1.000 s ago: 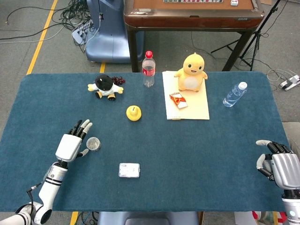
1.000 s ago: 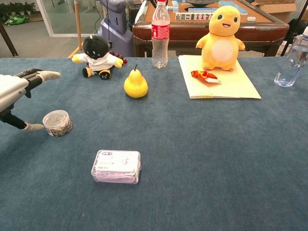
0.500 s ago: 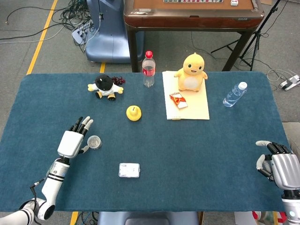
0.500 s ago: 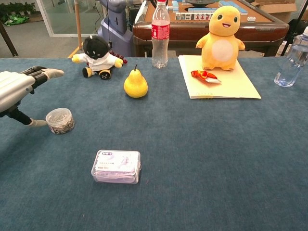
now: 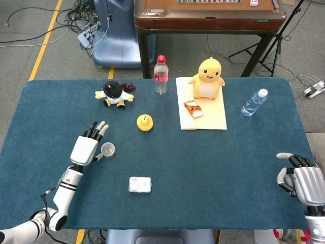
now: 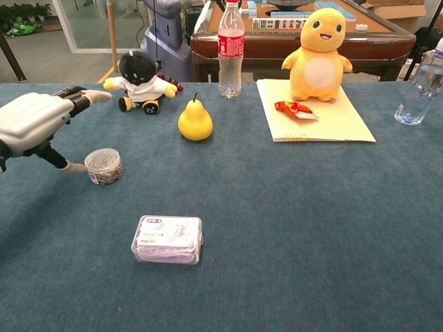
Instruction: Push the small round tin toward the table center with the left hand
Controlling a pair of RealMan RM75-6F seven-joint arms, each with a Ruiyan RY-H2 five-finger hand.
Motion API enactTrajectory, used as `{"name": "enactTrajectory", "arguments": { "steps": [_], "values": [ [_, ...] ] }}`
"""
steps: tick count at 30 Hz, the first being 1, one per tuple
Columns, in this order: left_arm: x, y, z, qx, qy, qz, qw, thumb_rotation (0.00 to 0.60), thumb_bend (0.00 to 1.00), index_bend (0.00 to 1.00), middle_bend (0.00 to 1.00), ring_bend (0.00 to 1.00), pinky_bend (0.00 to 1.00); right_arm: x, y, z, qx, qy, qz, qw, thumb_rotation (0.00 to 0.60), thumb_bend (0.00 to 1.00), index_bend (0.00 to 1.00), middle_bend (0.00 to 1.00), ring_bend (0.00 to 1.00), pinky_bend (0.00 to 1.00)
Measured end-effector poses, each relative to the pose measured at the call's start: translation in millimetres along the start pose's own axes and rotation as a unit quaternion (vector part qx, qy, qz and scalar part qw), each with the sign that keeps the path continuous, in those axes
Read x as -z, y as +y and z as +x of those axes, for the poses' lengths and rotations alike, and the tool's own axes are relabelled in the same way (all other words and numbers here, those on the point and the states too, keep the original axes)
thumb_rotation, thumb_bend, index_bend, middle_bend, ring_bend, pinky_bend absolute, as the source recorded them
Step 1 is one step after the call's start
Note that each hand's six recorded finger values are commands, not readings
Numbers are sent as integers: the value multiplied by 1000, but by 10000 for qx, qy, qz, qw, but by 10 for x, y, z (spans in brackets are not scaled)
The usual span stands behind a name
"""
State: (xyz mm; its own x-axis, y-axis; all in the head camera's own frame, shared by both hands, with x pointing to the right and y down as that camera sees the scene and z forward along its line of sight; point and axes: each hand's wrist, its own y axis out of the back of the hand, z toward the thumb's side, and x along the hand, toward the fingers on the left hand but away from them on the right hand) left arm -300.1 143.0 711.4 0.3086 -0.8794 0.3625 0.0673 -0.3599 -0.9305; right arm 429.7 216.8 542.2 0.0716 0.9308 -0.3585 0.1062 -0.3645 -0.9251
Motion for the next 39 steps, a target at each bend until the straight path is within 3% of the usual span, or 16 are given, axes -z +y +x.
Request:
{"name": "enactTrajectory", "arguments": {
  "steps": [8, 21, 32, 39],
  "values": [
    [-192, 57, -101, -121, -327, -30, 9994, 600, 0, 0, 0, 0, 310, -1, 2, 2, -4, 0, -1, 10000, 600, 325, 523, 339, 297, 359],
    [207, -39, -50, 122, 193, 269, 9994, 600, 0, 0, 0, 0, 279, -13, -12, -9, -29, 16, -1, 10000, 600, 324, 523, 339, 296, 359],
    [45, 9, 171, -153, 317, 405, 9986, 600, 0, 0, 0, 0, 169, -4, -12, -9, -51, 5, -16, 10000, 600, 325, 523, 339, 297, 359],
    [-29, -53, 252, -54, 319, 565, 9979, 600, 0, 0, 0, 0, 156, 12, -13, -2, -78, -32, -19, 10000, 600, 325, 523, 339, 297, 359]
  ]
}}
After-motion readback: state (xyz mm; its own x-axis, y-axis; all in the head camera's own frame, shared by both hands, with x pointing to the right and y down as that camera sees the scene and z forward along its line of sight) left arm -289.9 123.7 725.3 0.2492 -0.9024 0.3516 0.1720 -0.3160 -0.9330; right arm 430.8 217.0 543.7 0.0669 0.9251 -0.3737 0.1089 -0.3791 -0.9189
